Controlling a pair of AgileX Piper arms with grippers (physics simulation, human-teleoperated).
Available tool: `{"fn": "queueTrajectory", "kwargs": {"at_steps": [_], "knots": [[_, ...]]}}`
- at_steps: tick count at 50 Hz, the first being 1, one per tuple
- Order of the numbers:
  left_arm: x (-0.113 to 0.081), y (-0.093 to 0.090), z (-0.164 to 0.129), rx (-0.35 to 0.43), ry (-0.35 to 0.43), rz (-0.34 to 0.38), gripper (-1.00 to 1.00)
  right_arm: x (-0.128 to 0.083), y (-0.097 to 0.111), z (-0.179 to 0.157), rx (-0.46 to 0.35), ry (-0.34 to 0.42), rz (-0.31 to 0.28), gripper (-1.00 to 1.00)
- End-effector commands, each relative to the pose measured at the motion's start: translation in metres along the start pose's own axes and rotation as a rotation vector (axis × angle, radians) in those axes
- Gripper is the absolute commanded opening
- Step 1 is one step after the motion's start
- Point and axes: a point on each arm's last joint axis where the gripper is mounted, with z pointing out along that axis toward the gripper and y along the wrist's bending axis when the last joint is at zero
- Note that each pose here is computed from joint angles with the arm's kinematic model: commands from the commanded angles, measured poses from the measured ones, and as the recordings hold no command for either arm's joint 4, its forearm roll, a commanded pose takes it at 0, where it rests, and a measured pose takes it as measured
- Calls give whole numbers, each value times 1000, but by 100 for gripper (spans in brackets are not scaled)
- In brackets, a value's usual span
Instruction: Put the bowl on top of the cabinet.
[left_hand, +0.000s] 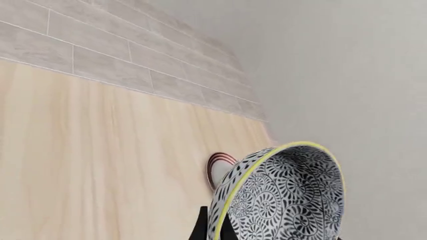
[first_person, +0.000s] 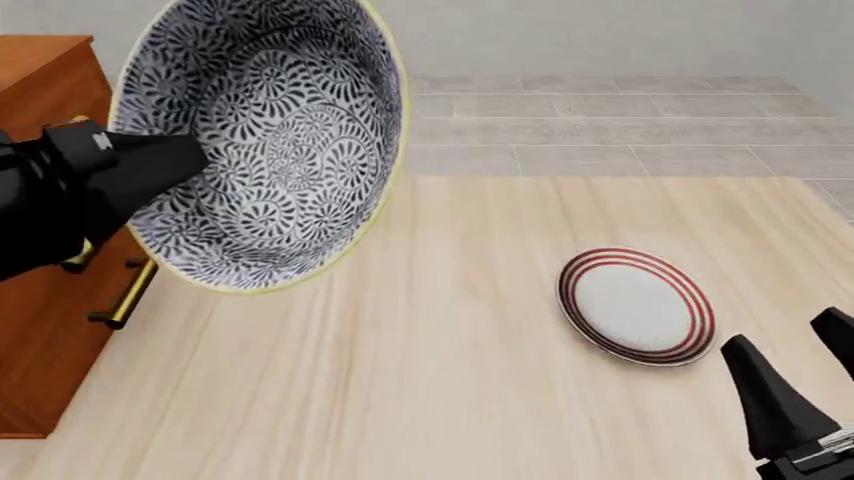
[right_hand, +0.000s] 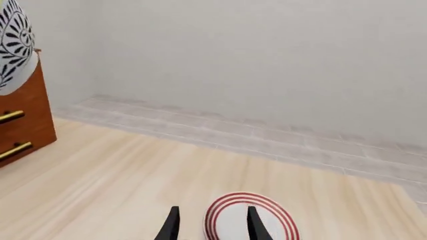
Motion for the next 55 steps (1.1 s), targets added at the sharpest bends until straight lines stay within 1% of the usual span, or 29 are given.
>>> {"fn": "queueTrajectory", "kwargs": {"at_steps": [1, 2, 3, 4, 6, 11, 24, 33, 34, 52, 55], "knots": [[-7, -4, -14, 24, -38, -21, -100, 17, -1, 0, 42, 8, 30, 100], [-7, -4, -15, 24, -41, -24, -100, 18, -1, 0, 43, 6, 31, 100], [-7, -4, -15, 27, -43, -24, -100, 21, -1, 2, 42, 39, 40, 100], [-7, -4, -16, 28, -44, -29, -100, 19, -1, 1, 42, 26, 36, 100], [-7, -3, -16, 25, -49, -29, -100, 18, -1, 1, 48, 24, 38, 100], [-5, 0, -14, 19, -53, -32, -100, 22, -2, 5, 54, 53, 71, 100], [0, 4, -11, 13, -48, -37, -100, 22, -2, 5, 53, 52, 66, 100], [0, 5, -10, 4, -48, -32, -100, 22, -2, 4, 53, 52, 67, 100], [1, 5, -8, 5, -38, -29, -100, 22, -2, 4, 53, 52, 67, 100], [-1, 4, -9, -1, -42, -10, -100, 22, -2, 4, 53, 52, 67, 100], [-4, 3, -11, 2, -49, -24, -100, 22, -2, 4, 53, 52, 67, 100]]}}
